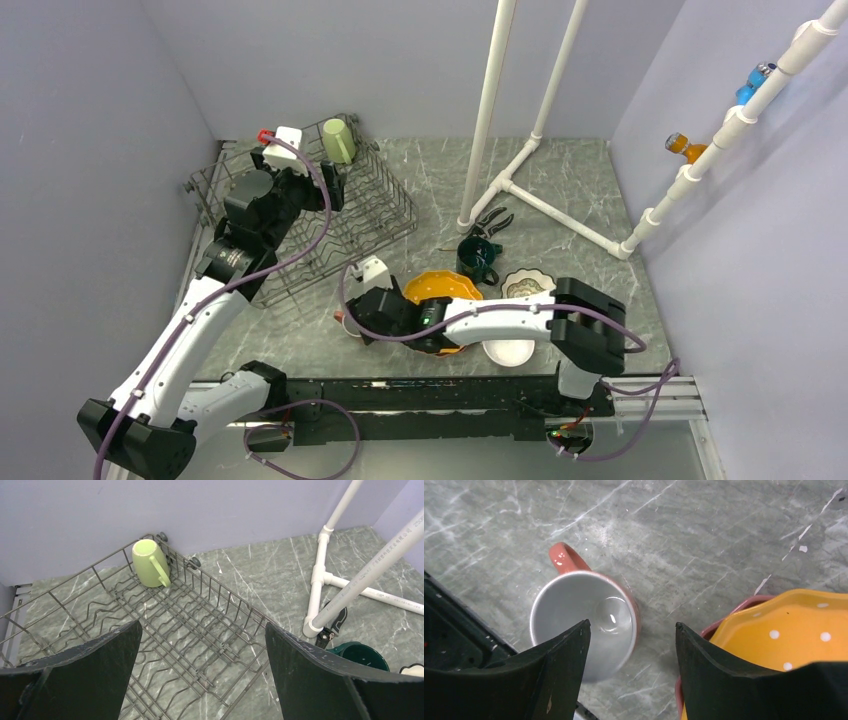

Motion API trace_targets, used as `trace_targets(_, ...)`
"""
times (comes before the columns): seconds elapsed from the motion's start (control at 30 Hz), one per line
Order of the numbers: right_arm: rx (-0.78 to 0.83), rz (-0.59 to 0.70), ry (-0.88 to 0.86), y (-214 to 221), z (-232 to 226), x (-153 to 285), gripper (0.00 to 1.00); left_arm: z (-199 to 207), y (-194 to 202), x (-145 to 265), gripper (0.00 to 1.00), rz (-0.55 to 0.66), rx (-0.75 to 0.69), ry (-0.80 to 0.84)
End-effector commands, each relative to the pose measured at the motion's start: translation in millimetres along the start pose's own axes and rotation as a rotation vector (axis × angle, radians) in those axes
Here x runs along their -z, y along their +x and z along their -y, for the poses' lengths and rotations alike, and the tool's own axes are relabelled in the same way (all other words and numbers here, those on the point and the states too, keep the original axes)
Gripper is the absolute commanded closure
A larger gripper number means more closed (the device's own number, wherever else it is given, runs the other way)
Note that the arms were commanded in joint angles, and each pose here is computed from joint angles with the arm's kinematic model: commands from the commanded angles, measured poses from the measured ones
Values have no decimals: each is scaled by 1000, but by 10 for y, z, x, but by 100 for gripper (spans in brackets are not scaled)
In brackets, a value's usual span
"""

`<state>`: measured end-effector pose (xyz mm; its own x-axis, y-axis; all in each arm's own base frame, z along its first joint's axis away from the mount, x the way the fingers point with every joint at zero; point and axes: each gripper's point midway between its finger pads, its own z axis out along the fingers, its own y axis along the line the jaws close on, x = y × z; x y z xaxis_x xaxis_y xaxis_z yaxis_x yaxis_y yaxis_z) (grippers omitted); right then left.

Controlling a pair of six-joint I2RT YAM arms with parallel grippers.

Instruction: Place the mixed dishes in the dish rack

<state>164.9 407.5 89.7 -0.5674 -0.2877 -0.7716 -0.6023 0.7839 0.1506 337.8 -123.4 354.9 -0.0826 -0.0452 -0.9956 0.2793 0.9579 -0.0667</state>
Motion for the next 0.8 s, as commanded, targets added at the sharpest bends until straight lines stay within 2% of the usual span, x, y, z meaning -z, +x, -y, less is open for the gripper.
trace_targets(0.0, 33, 66, 57, -186, -72, -102, 37, -23, -58, -13, 1, 20, 5, -20)
trace_targets(0.17, 35, 52, 85, -120, -73, -167, 46, -22, 5, -56, 1, 0, 7, -21)
trace_targets(0.47, 55, 60, 104, -99, -82, -152, 79, -2, 62, -108, 1, -25, 9, -15)
trace_targets(0.7, 55, 109, 122, -212, -15, -47, 100, 22, 95, -131, 1, -37, 13, -3)
trace_targets(0.77, 52, 144, 126, -315, 14, 50, 100, 45, 100, -145, 1, -42, 16, 8)
